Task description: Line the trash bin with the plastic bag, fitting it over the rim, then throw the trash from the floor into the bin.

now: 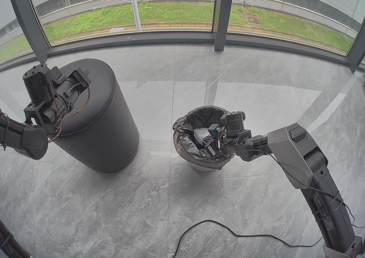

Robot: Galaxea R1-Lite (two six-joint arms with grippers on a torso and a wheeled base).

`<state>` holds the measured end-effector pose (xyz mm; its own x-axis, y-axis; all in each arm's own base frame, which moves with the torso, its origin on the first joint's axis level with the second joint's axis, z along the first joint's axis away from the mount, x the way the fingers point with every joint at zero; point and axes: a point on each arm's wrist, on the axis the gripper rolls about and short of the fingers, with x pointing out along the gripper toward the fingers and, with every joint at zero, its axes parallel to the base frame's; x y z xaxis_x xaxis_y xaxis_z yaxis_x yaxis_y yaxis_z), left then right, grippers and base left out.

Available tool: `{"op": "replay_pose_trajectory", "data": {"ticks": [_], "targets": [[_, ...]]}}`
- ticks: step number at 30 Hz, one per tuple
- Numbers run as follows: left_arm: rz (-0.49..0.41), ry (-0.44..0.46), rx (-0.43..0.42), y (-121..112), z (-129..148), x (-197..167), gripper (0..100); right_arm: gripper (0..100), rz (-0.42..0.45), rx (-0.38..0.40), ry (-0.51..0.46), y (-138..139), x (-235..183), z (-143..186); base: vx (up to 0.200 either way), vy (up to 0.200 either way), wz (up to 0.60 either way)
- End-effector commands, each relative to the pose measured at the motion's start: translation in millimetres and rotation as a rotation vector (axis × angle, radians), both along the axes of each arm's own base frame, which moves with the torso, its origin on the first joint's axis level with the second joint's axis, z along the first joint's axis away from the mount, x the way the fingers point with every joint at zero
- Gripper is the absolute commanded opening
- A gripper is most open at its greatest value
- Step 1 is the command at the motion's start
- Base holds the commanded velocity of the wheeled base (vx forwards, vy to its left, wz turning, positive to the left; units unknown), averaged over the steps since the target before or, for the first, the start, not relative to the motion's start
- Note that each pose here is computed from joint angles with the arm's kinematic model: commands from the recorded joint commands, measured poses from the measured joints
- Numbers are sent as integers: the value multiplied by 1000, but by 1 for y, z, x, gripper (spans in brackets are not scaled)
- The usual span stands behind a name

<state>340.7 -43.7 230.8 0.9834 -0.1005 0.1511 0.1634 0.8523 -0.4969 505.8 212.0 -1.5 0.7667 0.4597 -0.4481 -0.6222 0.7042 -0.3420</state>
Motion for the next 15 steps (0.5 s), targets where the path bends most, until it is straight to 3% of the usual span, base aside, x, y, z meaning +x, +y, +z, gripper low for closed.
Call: {"op": "replay_pose_trajectory", "data": {"ticks": [1,3,4,5,8,10,11,15], "targets": [[7,-26,-2,2,7,-1,0,0,-2,44,-109,-5,-10,94,0,0,0],[15,-34,-1,6,10,-2,0,0,-6,54,-142,-11,-19,131,0,0,0],[15,-34,-1,6,10,-2,0,0,-6,54,-142,-11,-19,131,0,0,0],[20,-57,-1,8,18,-6,0,0,-21,53,-159,-19,-36,179,0,0,0],[-29,-95,7,9,29,-11,0,0,-79,18,-183,-32,-68,237,0,0,0],[-55,-106,18,10,33,-15,0,0,-95,3,-181,-36,-82,255,0,0,0],[-97,-121,41,11,38,-19,0,0,-107,-8,-179,-42,-106,283,0,0,0],[-142,-202,157,11,57,-36,0,0,-74,-111,-144,-49,-182,336,0,0,0]]}}
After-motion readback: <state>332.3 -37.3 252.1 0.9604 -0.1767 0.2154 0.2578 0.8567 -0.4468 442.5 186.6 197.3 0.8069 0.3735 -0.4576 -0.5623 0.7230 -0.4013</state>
